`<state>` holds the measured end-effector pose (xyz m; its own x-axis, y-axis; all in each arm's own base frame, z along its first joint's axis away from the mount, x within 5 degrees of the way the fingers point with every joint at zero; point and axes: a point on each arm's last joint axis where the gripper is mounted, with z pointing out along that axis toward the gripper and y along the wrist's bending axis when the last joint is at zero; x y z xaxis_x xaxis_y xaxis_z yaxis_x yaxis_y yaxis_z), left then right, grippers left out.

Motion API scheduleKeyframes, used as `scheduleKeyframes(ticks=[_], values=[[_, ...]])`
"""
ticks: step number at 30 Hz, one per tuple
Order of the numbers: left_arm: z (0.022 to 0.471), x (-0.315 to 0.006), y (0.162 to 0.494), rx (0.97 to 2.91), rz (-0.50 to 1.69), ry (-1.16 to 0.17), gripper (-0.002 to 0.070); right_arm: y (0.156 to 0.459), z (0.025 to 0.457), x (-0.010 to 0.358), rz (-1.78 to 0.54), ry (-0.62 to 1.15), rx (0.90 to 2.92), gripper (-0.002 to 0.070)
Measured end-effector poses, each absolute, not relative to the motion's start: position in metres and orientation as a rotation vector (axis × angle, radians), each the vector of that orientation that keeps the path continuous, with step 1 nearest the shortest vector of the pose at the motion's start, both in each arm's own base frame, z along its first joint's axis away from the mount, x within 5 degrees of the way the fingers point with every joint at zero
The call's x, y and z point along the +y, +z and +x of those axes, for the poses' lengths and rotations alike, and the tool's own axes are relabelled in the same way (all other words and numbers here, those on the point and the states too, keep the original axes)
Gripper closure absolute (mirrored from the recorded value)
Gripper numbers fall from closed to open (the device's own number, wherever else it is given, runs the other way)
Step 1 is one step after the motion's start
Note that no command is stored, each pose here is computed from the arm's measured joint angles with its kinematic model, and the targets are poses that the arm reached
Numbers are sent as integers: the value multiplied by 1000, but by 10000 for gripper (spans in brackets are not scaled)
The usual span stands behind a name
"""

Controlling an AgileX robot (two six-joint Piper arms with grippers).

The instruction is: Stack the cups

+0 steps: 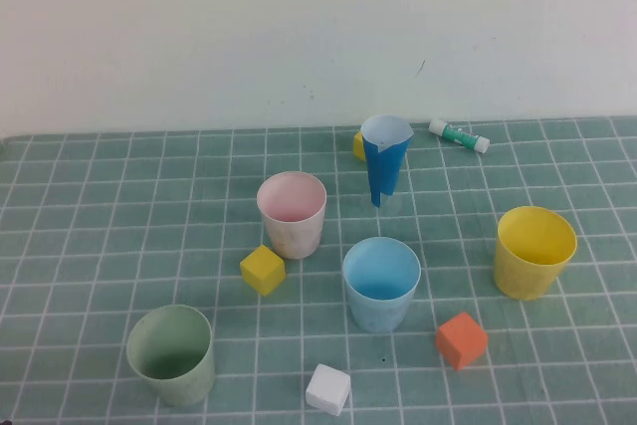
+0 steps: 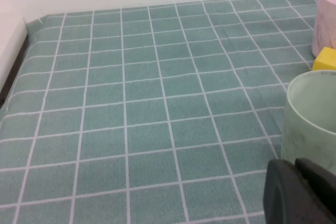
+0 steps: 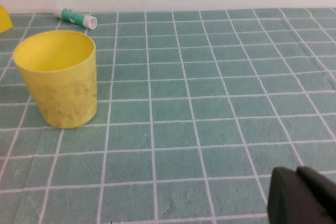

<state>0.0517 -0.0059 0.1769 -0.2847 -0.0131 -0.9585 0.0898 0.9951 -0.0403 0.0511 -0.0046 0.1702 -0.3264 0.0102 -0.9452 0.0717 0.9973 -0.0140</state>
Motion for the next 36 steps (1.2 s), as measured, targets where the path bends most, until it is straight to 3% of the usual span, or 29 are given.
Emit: scheduleKeyframes(ticks=[36], values=[[52, -6, 177, 1842, 57, -96, 678, 171, 52, -5, 56, -61, 1870, 679]])
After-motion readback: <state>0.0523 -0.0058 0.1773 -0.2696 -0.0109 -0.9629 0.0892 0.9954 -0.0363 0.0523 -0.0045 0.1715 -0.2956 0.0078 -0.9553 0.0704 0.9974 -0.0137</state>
